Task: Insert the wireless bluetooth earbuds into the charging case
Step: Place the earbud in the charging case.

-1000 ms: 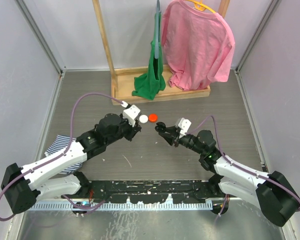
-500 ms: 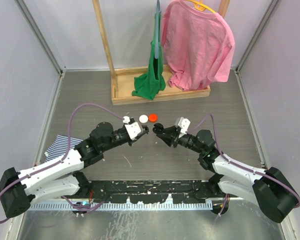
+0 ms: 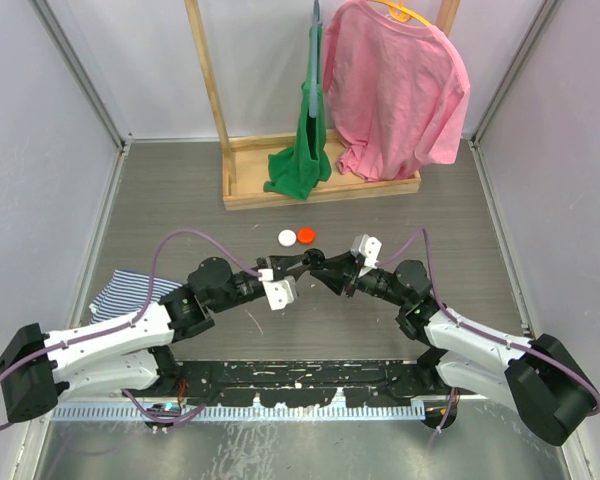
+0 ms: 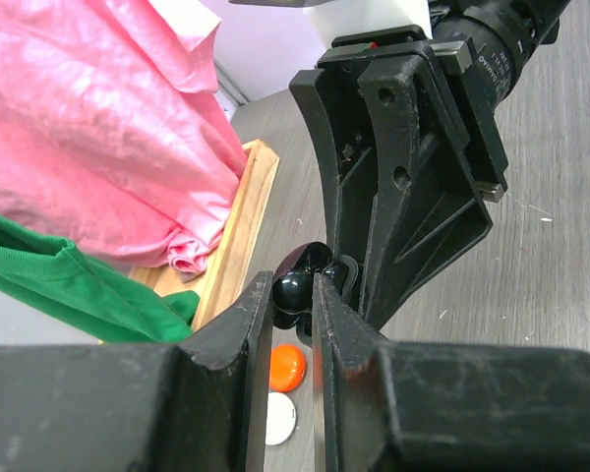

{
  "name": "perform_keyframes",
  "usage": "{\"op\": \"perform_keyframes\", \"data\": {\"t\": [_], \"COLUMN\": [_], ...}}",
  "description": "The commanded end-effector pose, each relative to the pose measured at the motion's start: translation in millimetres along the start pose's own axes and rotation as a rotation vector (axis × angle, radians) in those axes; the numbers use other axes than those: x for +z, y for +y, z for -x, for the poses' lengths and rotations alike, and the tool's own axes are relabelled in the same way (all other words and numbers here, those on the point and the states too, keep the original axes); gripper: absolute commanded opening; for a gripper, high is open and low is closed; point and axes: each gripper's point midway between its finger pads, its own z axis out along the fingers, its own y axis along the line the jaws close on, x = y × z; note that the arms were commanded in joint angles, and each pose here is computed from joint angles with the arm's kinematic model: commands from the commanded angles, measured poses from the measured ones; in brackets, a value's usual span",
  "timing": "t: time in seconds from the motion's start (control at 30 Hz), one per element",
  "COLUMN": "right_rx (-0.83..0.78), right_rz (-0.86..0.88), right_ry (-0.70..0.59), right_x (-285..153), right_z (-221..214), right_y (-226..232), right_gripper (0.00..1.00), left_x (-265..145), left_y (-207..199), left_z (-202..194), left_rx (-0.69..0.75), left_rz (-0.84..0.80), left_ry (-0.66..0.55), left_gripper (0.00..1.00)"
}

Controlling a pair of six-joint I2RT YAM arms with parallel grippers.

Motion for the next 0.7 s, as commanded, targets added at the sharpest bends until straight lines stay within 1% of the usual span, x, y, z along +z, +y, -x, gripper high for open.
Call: {"op": "perform_keyframes", "data": {"t": [0.0,0.37,0.67], "right_rx": [-0.036,-0.037,-0.035], "right_rz": [0.026,0.035,0.035], "right_ry": [-0.096,-0.104,-0.107], "right_x": [6,6,6], "right_z": [33,35,36], "right_y": [2,3,4], "right_gripper": [0.23,0.24,0.24], "left_x": [5,13,14], "left_y": [19,21,11], "left_z": [19,12,4], "left_rx": [0.136,0.223,0.234], "left_rz": [0.089,0.112,0.089], "left_ry": [-0.065,-0.026,-0.001], "left_gripper": [0.12,0.13,0.12]}}
